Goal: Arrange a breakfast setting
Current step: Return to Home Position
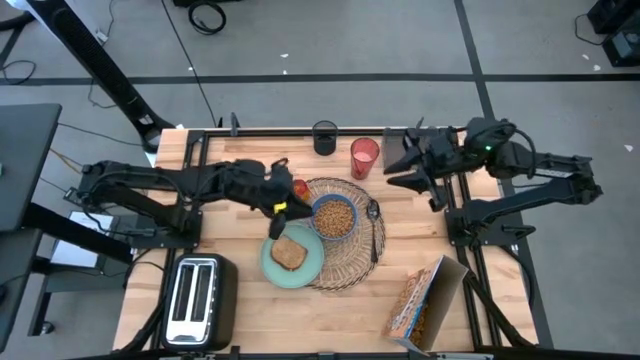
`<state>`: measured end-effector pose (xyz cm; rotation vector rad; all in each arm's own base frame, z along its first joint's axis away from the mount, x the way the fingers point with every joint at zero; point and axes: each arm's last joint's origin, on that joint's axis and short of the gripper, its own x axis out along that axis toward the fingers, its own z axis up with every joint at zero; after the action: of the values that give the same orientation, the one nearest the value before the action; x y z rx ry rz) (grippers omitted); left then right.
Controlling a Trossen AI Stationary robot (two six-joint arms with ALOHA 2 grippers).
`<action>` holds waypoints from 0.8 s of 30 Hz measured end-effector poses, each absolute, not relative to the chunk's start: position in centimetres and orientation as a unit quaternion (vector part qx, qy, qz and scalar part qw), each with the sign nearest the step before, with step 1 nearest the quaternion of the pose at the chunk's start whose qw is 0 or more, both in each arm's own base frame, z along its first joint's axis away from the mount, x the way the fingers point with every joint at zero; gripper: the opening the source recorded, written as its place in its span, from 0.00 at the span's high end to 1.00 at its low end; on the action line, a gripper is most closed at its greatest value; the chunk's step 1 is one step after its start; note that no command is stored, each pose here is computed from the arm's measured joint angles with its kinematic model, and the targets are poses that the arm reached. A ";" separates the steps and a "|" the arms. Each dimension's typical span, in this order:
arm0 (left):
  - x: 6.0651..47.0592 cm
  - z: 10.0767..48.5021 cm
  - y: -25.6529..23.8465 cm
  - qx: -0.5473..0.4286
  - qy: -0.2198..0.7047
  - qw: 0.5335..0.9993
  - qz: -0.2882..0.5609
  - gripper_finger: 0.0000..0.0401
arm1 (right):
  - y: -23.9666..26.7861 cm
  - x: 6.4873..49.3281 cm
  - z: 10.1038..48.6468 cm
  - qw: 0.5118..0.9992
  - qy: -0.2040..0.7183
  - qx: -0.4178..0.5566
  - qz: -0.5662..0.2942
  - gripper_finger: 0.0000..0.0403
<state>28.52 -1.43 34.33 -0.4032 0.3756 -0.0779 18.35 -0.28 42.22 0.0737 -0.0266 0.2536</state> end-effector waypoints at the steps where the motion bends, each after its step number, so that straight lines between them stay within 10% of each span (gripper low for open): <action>1: 28.7 34.7 -1.3 -0.186 0.164 0.968 -0.042 0.84 | -0.2 18.0 42.1 0.991 -0.010 0.044 0.125 0.76; 6: 29.0 35.4 0.5 -0.113 0.113 0.987 -0.010 0.98 | -0.4 17.4 42.4 0.995 -0.022 0.047 0.085 0.87; 24: 25.8 36.1 3.7 -0.041 0.151 0.985 0.066 0.89 | -0.9 19.2 40.4 0.996 0.056 0.016 0.074 0.91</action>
<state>25.76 3.68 36.10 -0.0826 0.3032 0.1325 19.24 -0.85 40.40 0.0317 0.1118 0.1477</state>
